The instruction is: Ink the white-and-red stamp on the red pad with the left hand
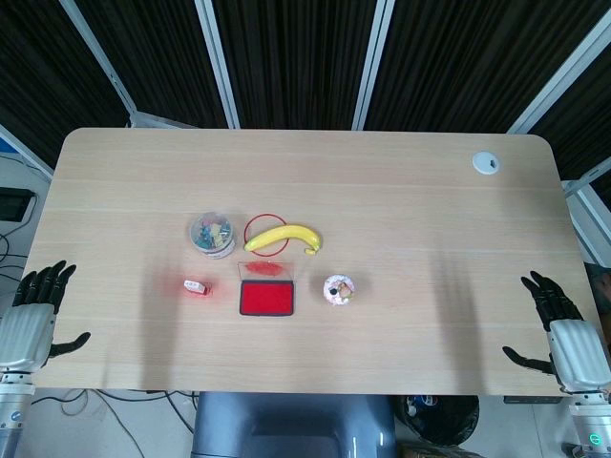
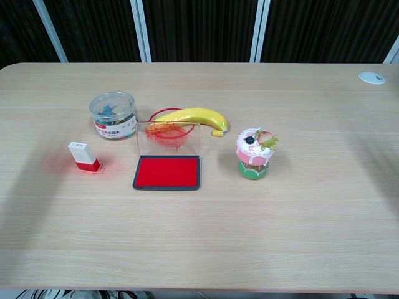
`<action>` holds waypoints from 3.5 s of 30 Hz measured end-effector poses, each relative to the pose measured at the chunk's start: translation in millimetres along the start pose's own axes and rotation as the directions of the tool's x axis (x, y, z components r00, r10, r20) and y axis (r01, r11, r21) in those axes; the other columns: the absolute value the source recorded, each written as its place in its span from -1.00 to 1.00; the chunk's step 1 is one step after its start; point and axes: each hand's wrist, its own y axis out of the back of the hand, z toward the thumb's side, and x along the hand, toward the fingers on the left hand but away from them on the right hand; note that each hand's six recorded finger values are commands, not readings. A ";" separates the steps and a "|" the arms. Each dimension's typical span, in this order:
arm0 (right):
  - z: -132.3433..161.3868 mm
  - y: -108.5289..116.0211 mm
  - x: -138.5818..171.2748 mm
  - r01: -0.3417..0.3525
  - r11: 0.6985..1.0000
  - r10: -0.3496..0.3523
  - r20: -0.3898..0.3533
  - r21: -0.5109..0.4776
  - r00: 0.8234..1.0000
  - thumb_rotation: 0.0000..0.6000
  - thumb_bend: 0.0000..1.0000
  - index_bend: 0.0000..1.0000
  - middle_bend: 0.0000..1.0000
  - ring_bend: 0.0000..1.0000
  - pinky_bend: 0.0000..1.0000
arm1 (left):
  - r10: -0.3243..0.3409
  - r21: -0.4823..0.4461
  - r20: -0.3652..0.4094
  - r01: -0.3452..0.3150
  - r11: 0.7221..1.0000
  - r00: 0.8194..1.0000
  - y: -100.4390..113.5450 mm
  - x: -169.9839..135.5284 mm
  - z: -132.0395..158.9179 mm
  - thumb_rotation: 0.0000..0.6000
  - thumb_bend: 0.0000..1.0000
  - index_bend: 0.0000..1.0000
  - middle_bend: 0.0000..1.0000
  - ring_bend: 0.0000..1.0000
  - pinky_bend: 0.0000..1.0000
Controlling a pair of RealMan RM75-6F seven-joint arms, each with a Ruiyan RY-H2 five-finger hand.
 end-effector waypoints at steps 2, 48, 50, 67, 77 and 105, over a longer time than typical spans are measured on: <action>0.1 0.0 0.0 0.000 1.000 0.000 0.000 0.000 1.000 1.00 -0.84 -1.00 -1.00 -1.00 -0.65 | 0.000 0.000 0.000 0.000 1.000 1.000 0.1 0.0 0.1 1.00 -0.85 -1.00 -1.00 -1.00 -1.00; -5.4 -2.2 -3.4 -0.017 0.999 0.019 0.040 -0.029 0.999 1.00 -0.84 -1.00 -1.00 -1.00 -0.65 | -0.161 0.200 0.249 0.112 0.973 0.955 -28.2 77.3 96.4 1.00 -0.65 -0.81 -0.79 -0.93 -0.73; -5.3 -2.0 -3.7 -0.018 0.999 0.019 0.041 -0.029 0.999 1.00 -0.84 -1.00 -1.00 -1.00 -0.65 | -0.180 0.215 0.258 0.125 0.969 0.949 -33.8 82.5 103.2 1.00 -0.63 -0.75 -0.73 -0.91 -0.72; -6.0 -1.7 -4.8 -0.018 0.999 0.020 0.050 -0.043 0.999 1.00 -0.80 -1.00 -1.00 -1.00 -0.65 | -0.275 0.288 0.287 0.191 0.938 0.918 -79.2 115.2 139.9 1.00 -0.48 -0.41 -0.42 -0.73 -0.56; -6.8 -0.7 -5.2 -0.014 0.999 0.016 0.055 -0.049 0.998 1.00 -0.77 -1.00 -1.00 -1.00 -0.65 | -0.293 0.318 0.292 0.197 0.927 0.910 -96.2 122.2 149.6 1.00 -0.40 -0.35 -0.36 -0.73 -0.56; -6.6 -0.5 -5.6 -0.010 0.998 0.014 0.059 -0.055 0.998 1.00 -0.74 -1.00 -1.00 -1.00 -0.65 | -0.318 0.344 0.290 0.212 0.915 0.903 -114.3 125.0 150.3 1.00 -0.34 -0.15 -0.21 -0.68 -0.55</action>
